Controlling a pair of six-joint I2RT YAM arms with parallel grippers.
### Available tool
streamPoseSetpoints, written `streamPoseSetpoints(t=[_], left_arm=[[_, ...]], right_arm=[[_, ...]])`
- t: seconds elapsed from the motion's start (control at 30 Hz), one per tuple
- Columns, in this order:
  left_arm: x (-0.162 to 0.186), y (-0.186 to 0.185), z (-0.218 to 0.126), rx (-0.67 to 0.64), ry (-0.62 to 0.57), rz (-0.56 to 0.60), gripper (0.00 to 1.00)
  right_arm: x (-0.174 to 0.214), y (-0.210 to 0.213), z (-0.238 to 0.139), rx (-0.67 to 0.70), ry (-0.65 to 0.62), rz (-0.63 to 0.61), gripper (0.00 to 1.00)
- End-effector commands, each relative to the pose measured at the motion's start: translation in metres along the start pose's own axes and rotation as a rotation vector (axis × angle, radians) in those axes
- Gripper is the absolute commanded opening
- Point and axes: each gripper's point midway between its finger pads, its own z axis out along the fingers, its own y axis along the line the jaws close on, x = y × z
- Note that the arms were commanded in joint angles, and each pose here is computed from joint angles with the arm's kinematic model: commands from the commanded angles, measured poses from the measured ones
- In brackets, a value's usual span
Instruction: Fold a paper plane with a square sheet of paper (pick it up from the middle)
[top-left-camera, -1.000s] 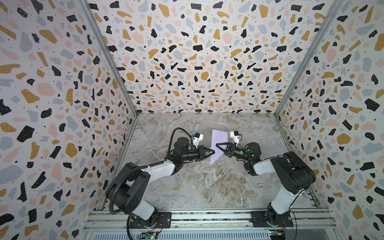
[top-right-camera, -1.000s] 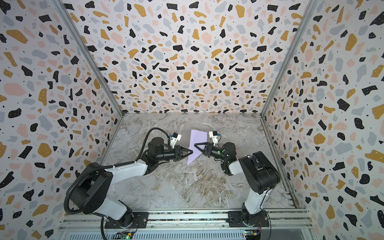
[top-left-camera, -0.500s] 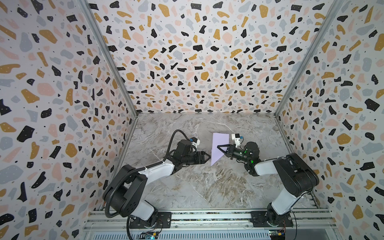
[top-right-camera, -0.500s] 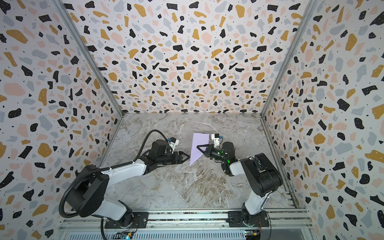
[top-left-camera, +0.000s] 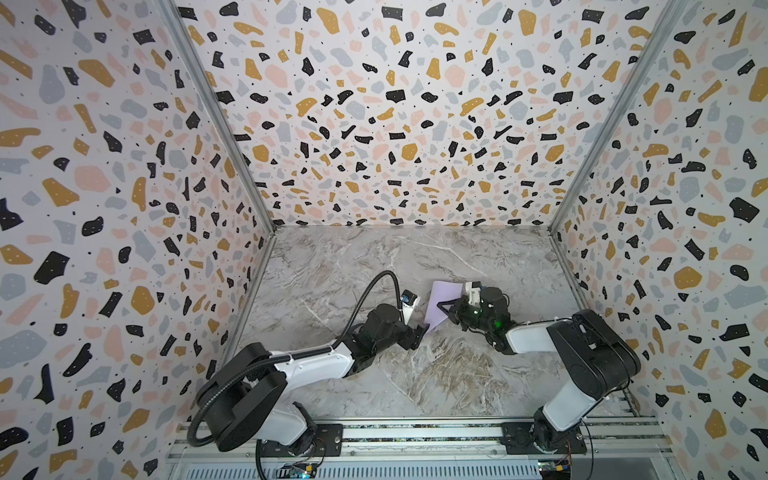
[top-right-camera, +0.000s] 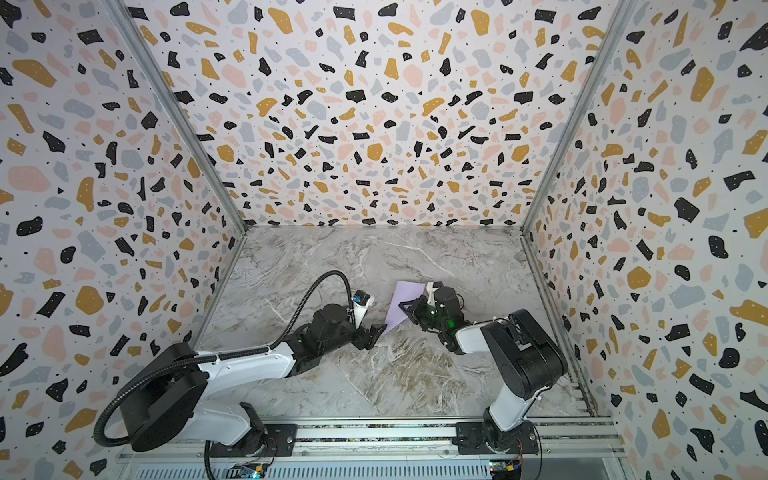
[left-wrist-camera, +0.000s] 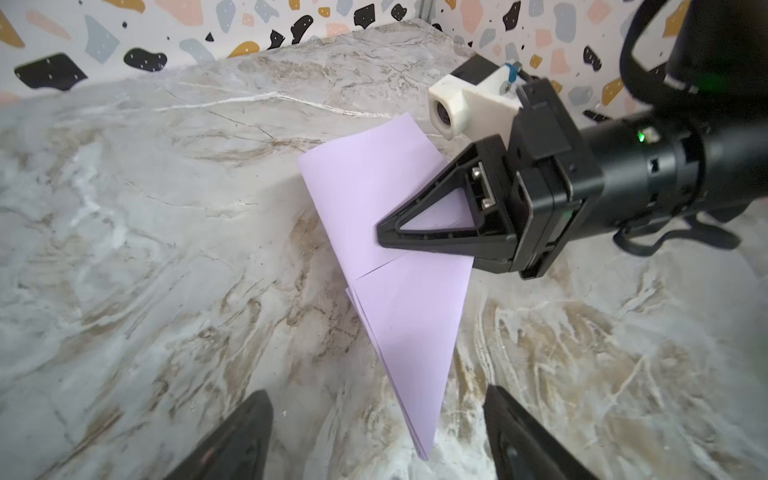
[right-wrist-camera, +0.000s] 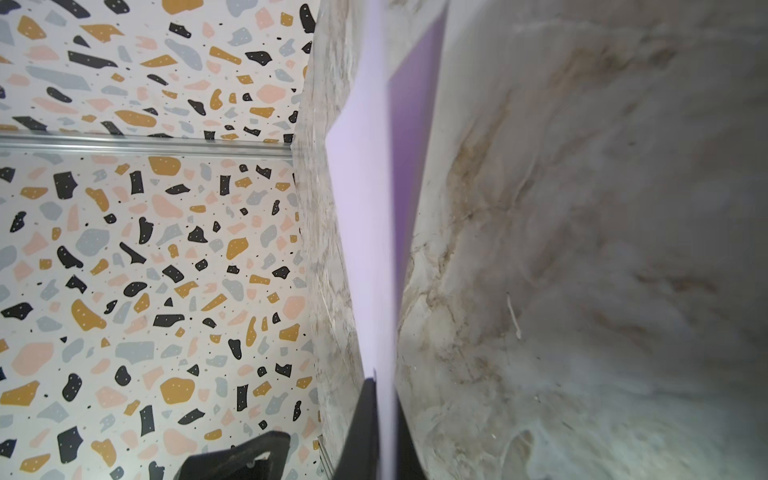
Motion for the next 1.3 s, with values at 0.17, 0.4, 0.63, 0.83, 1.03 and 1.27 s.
streamPoseSetpoints(t=[0.17, 0.4, 0.63, 0.83, 1.03, 1.27], left_arm=[[-0.014, -0.03, 0.025, 0.013, -0.1, 0.325, 0.74], [-0.006, -0.031, 0.047, -0.025, -0.065, 0.44, 0.59], [0.0, -0.034, 0.059, -0.015, -0.048, 0.49, 0.41], [0.004, -0.033, 0.059, -0.018, -0.044, 0.498, 0.28], [0.01, -0.032, 0.058, -0.015, -0.034, 0.508, 0.14], [0.026, -0.032, 0.057, 0.001, -0.001, 0.508, 0.11]], right_arm=[[0.0, -0.001, -0.003, 0.032, -0.026, 0.104, 0.01], [0.007, -0.007, -0.003, 0.055, 0.004, 0.134, 0.02], [0.012, -0.012, -0.003, 0.073, 0.029, 0.163, 0.03], [0.016, -0.016, -0.002, 0.091, 0.051, 0.178, 0.06], [0.017, -0.026, -0.003, 0.12, 0.077, 0.174, 0.19], [0.012, -0.039, -0.012, 0.171, 0.096, 0.149, 0.3]])
